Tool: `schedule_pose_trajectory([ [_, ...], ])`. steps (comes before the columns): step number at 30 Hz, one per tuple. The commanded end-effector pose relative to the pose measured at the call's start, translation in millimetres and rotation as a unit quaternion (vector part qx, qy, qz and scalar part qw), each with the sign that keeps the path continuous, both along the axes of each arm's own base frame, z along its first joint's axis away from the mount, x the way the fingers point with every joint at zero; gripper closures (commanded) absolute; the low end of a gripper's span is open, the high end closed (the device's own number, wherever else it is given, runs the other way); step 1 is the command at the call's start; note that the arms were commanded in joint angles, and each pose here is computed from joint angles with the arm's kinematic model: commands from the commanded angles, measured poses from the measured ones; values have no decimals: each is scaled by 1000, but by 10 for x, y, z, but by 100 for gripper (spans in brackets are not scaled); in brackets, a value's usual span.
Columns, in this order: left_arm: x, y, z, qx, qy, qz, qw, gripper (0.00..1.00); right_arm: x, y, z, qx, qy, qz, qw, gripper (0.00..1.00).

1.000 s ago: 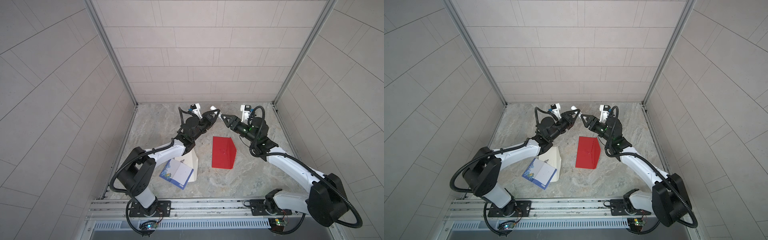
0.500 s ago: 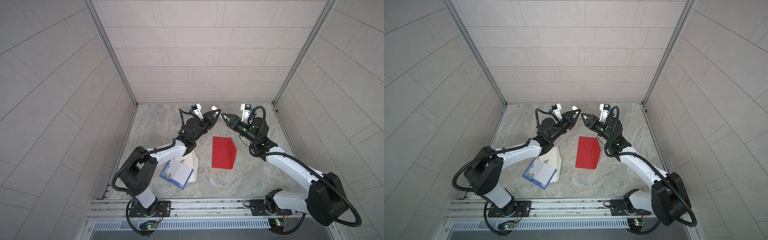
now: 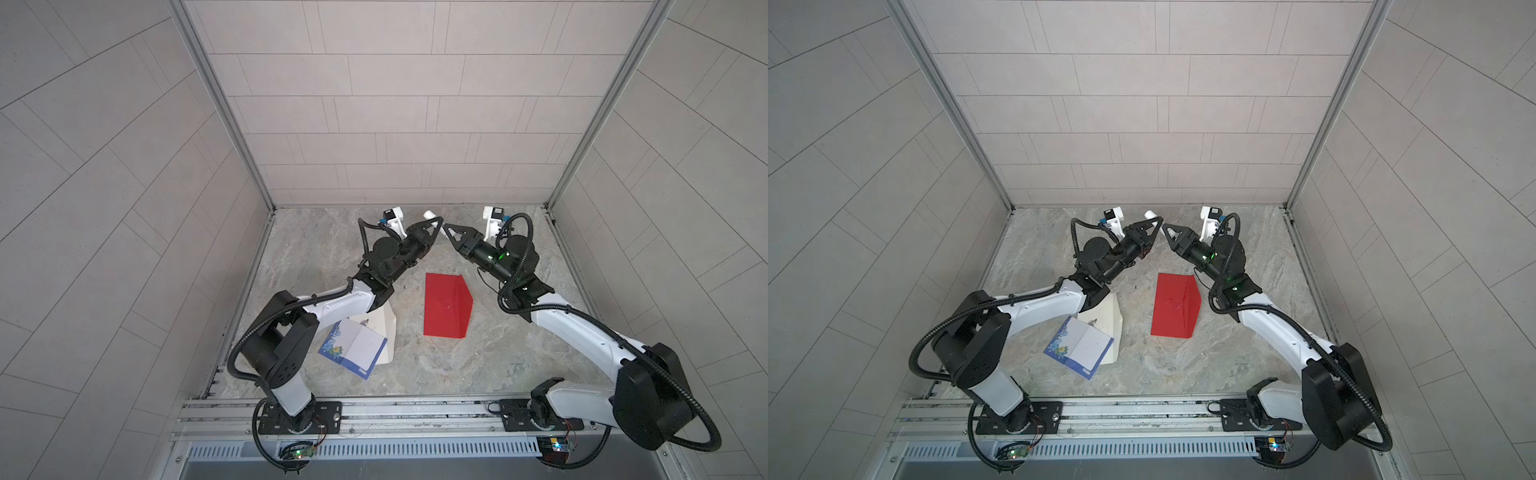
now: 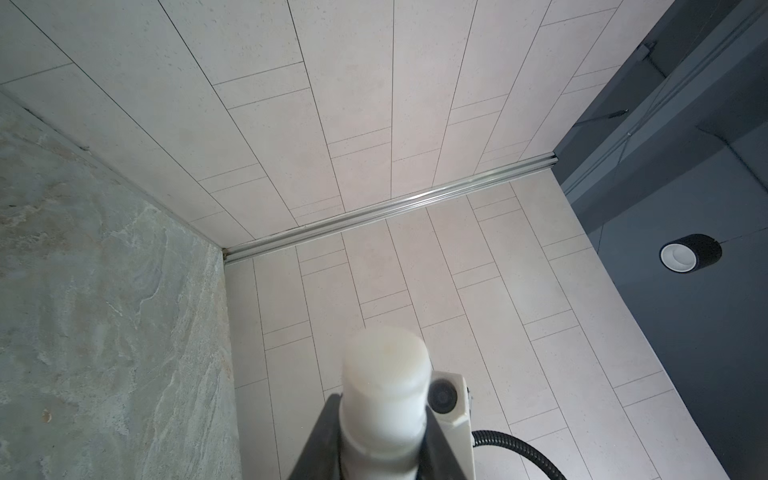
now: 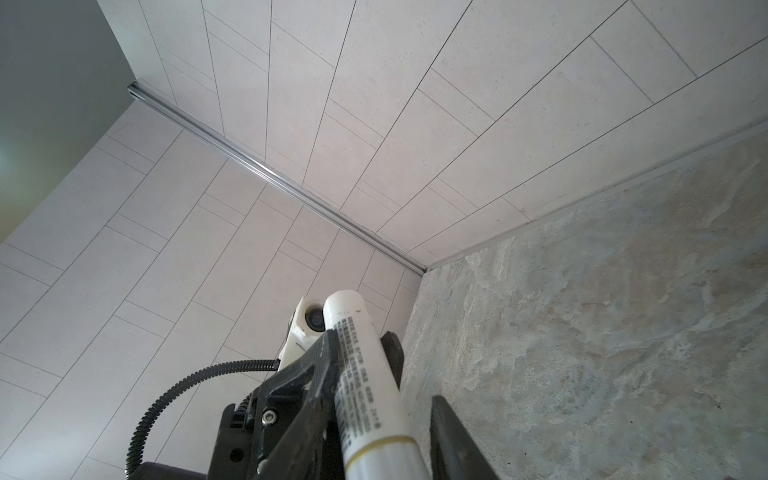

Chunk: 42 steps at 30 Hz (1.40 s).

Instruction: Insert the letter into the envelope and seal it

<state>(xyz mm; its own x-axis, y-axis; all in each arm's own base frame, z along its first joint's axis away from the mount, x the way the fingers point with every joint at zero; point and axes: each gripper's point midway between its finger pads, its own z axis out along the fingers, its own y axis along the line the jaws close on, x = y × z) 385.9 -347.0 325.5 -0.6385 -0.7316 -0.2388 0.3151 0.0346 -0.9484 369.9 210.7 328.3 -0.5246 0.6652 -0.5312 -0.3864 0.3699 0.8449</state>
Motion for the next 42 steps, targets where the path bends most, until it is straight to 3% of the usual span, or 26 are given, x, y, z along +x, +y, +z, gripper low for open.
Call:
schedule_pose_trajectory([
  [1,-35,-22,104,-22,-17,-6,1000,100,-67,12,152,22,-22,8,999,56],
  [18,-18,-61,99,-34,-20,-9,999,100,-62,8,224,63,-18,11,998,57],
  [23,-26,-63,103,-31,-25,-7,999,100,-65,5,252,71,-15,11,997,67],
  [28,-37,-114,129,-27,-35,-18,999,100,-65,12,256,73,-10,12,997,85],
  [30,-41,-150,135,-26,-37,-27,999,95,-49,-8,202,63,0,3,998,90],
  [31,-51,-161,138,-27,-38,-31,998,88,-43,-19,172,52,4,-2,999,93],
  [32,-55,-159,128,-27,-37,-31,998,67,-41,-30,136,38,10,-8,999,95],
  [35,-53,-63,109,-26,-40,-25,999,41,-14,-137,12,-28,37,-40,998,98],
  [38,-26,122,-40,27,-31,-14,999,34,-24,-322,-171,-153,86,-72,982,100],
  [42,-34,423,-565,189,35,-13,981,30,-168,-610,-556,-346,180,-72,918,100],
])
